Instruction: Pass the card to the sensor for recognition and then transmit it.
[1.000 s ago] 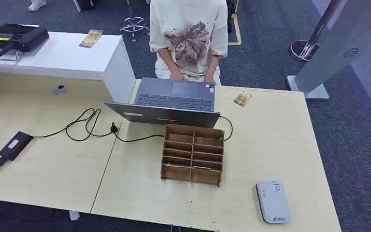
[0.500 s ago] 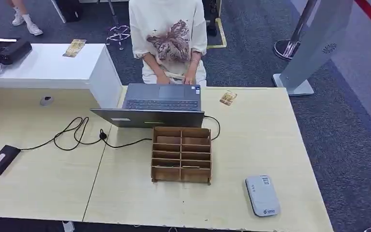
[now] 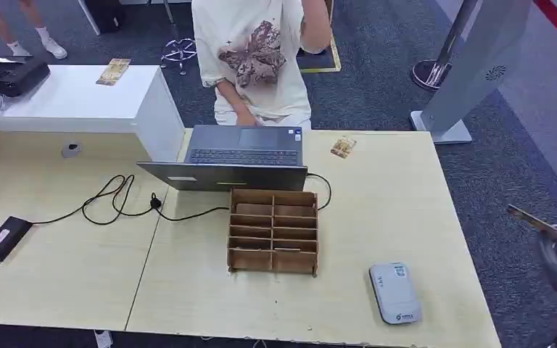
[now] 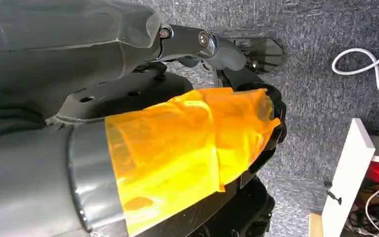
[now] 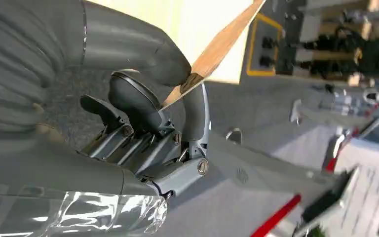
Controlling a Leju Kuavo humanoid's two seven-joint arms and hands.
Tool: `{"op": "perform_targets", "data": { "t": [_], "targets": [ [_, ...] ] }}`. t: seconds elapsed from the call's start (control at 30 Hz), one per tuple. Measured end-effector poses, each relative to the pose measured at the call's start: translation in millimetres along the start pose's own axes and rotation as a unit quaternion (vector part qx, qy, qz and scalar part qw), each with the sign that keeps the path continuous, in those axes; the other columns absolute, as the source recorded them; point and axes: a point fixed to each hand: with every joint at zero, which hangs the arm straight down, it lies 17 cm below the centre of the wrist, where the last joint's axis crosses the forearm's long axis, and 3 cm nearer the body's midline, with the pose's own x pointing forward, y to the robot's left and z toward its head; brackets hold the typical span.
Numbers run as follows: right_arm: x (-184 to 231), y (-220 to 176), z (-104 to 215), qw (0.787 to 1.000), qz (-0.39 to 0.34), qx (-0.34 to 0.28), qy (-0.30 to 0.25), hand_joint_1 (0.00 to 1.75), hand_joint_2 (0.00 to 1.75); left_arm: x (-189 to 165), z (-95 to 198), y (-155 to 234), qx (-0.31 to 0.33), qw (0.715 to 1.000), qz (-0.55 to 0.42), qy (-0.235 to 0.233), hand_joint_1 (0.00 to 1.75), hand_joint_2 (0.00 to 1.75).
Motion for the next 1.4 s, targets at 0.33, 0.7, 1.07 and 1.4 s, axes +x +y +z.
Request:
{"op": "perform_targets", "data": {
  "t": [0.33, 0.7, 1.07, 1.4],
  "targets": [
    [21.0, 84.9, 23.8, 0.988, 0.127, 0.077, -0.05, 1.75, 1.75, 0.1, 0.0, 1.8, 0.004, 1.0, 0.006, -0.001, 0.0, 0.0],
    [-9.0, 128.0, 54.1, 0.96, 0.12, 0.253, 0.026, 1.75, 1.75, 1.1, 0.7, 2.3, 0.0, 1.0, 0.008, -0.006, 0.0, 0.0],
    [-47.8, 124.5, 85.6, 0.935, 0.131, 0.317, 0.088, 1.75, 1.75, 1.2, 0.9, 4.1, -0.001, 1.0, 0.007, -0.005, 0.0, 0.0],
    [-69.6, 112.4, 106.9, 0.912, 0.062, 0.37, 0.163, 1.75, 1.75, -0.6, 1.4, 3.2, -0.007, 1.0, -0.002, -0.002, 0.0, 0.0]
  ]
}}
